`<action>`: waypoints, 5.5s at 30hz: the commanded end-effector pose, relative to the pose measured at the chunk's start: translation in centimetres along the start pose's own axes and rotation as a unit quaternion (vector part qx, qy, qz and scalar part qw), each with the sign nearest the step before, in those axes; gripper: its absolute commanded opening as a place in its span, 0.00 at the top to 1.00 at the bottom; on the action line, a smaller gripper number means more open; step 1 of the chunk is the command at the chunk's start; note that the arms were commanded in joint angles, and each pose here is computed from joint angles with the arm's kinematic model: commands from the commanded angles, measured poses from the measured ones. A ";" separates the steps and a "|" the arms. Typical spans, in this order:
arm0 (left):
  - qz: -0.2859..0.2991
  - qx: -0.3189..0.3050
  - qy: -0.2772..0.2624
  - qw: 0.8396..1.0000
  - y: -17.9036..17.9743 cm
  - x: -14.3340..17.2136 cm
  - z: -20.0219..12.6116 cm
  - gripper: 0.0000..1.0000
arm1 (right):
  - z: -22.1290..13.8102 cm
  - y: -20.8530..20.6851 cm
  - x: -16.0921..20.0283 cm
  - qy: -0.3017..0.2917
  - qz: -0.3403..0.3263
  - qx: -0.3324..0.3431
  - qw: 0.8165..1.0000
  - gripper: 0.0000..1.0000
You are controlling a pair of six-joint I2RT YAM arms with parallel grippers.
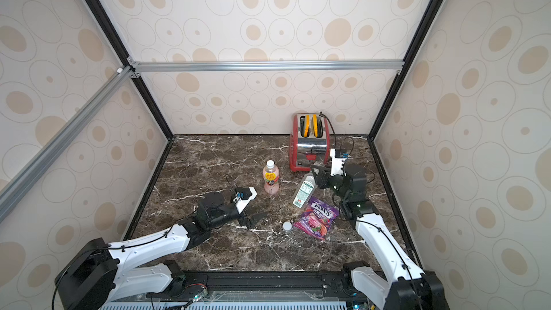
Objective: Screw on the bottle caps
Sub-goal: Pick up the plastic bottle at the center of the board, then screw the bottle cap onto the plastic bottle.
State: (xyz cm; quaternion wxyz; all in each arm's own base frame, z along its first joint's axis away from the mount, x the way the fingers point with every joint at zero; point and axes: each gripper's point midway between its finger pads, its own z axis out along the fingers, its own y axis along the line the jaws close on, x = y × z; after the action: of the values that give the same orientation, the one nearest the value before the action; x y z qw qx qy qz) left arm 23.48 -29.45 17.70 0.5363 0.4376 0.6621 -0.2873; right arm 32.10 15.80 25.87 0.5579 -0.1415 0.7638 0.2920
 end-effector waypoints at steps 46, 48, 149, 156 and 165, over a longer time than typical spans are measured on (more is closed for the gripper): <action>0.006 0.090 -0.185 0.979 -3.0 -3.8 1.1 0.44 | -1.6 17.9 3.1 -0.080 -0.176 -0.264 0.945 0.70; 0.011 0.087 -0.177 0.980 -3.0 -3.6 1.1 0.44 | -1.5 17.7 3.3 -0.065 -0.179 -0.259 0.947 0.59; 0.037 -0.070 -0.093 0.993 1.6 -0.1 -4.7 0.46 | -1.7 3.3 26.7 0.546 0.012 0.202 0.813 0.43; 0.036 -0.069 -0.092 0.993 1.6 -0.1 -4.7 0.46 | -2.2 2.6 26.7 0.548 0.005 0.220 0.807 0.46; 0.036 -0.068 -0.091 0.993 1.6 -0.1 -4.7 0.46 | -2.2 2.7 26.6 0.548 0.004 0.214 0.809 0.55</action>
State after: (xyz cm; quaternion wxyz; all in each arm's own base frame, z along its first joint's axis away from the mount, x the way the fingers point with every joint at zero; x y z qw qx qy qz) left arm 22.62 -24.46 17.64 0.6209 0.3958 0.6269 -0.2547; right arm 20.25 20.34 2.13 0.0640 -0.1523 0.9862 0.0078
